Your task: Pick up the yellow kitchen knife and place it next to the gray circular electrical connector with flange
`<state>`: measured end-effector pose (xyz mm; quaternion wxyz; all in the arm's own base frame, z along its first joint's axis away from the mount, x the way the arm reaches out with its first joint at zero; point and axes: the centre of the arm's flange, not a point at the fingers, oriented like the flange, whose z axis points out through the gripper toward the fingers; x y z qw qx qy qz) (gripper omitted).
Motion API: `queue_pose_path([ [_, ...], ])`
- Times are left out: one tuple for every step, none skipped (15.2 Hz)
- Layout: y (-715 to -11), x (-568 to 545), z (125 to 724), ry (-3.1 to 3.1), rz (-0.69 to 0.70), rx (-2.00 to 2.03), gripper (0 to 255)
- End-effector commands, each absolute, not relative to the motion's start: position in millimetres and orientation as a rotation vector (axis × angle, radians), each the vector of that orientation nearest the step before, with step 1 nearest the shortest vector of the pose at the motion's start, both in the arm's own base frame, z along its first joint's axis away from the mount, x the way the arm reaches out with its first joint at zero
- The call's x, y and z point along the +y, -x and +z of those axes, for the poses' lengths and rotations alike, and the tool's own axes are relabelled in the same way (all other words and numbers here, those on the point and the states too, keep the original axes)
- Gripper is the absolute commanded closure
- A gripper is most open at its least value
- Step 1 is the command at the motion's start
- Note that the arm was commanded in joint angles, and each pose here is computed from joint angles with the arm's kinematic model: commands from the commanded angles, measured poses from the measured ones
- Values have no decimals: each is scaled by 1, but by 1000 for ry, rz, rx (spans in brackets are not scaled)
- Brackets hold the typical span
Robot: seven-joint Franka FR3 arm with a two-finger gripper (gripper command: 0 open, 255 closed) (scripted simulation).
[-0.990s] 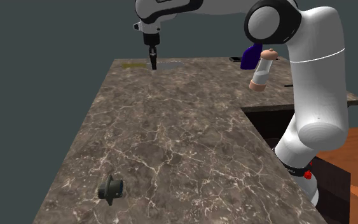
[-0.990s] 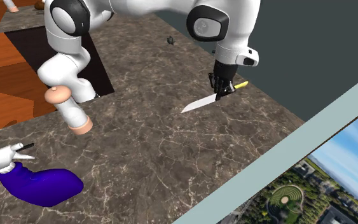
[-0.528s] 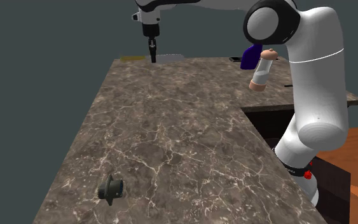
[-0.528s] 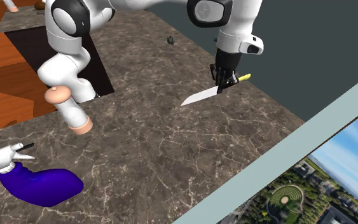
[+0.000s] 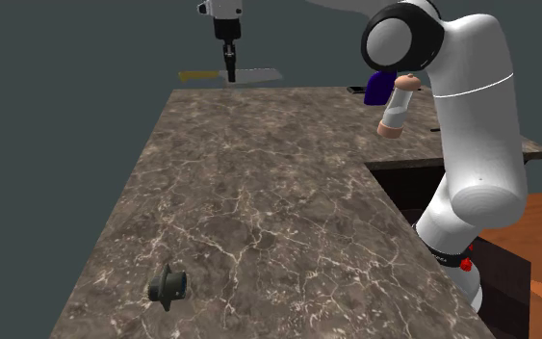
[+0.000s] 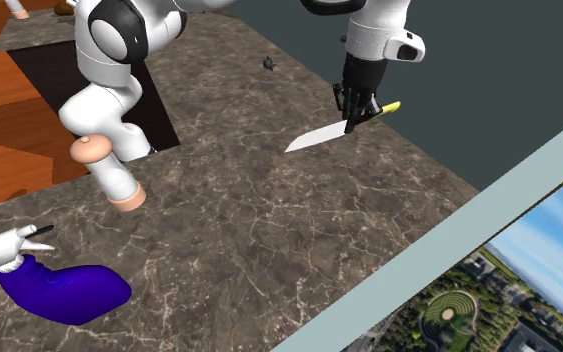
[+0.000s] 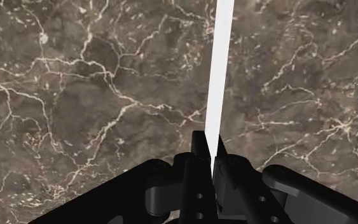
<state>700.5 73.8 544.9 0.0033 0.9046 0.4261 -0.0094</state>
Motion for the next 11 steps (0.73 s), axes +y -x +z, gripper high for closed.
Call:
queue_pose_path([
  [-690,82,550,-2836,-30,1336,255],
  [-679,90,549,-2836,-30,1336,255],
  [-669,99,549,-2836,-30,1336,255],
  [-659,107,549,-2836,-30,1336,255],
  [-649,116,549,-2836,-30,1336,255],
  [-639,124,549,-2836,-30,1336,255],
  [-629,132,549,-2836,-30,1336,255],
  [-619,141,549,-2836,-30,1336,255],
  [-608,149,550,-2836,-30,1336,255],
  [-598,158,550,-2836,-30,1336,255],
  [-588,166,550,-2836,-30,1336,255],
])
